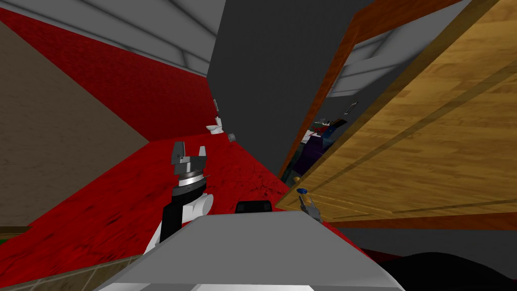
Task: Pull the door open
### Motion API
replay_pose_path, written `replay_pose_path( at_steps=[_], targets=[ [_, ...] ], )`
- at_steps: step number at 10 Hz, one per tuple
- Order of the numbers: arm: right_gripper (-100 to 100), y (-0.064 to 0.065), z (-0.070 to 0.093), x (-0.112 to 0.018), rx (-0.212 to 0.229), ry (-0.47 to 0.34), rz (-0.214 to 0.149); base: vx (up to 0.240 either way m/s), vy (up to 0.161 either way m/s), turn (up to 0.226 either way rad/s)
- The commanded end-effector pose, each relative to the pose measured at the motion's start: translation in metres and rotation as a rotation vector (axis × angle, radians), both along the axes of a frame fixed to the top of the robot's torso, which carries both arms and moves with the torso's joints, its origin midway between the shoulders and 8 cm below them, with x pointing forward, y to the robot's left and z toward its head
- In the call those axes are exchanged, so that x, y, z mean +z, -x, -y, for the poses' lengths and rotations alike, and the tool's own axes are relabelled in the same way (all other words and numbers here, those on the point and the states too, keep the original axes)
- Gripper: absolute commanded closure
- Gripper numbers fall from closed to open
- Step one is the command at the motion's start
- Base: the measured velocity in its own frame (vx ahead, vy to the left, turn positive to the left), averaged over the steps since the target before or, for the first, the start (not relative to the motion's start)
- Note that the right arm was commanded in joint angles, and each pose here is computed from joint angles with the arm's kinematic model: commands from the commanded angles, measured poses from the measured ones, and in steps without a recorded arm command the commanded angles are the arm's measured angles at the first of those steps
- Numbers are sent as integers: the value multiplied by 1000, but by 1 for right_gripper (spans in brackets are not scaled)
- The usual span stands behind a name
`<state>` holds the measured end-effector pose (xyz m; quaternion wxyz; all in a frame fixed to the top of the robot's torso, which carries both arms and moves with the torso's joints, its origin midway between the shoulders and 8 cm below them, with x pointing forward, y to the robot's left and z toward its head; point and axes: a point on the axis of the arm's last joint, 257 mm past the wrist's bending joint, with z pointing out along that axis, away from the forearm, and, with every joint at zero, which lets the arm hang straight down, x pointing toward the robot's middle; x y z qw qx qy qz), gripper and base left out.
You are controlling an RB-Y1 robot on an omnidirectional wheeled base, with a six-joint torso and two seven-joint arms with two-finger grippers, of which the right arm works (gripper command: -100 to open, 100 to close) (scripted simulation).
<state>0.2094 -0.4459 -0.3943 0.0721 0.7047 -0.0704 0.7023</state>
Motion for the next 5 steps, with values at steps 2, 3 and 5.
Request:
replay_pose_path(
  at_steps=[2, 3, 5],
  targets=[
    [100, 10, -22, 0, 61, 5, 0, -30, -52, 60],
    [100, 15, -31, 0, 87, 5, 1, -57, -73, 60],
    [100, 26, -50, 1, 139, 4, 2, -116, -79, 33]
  ],
)
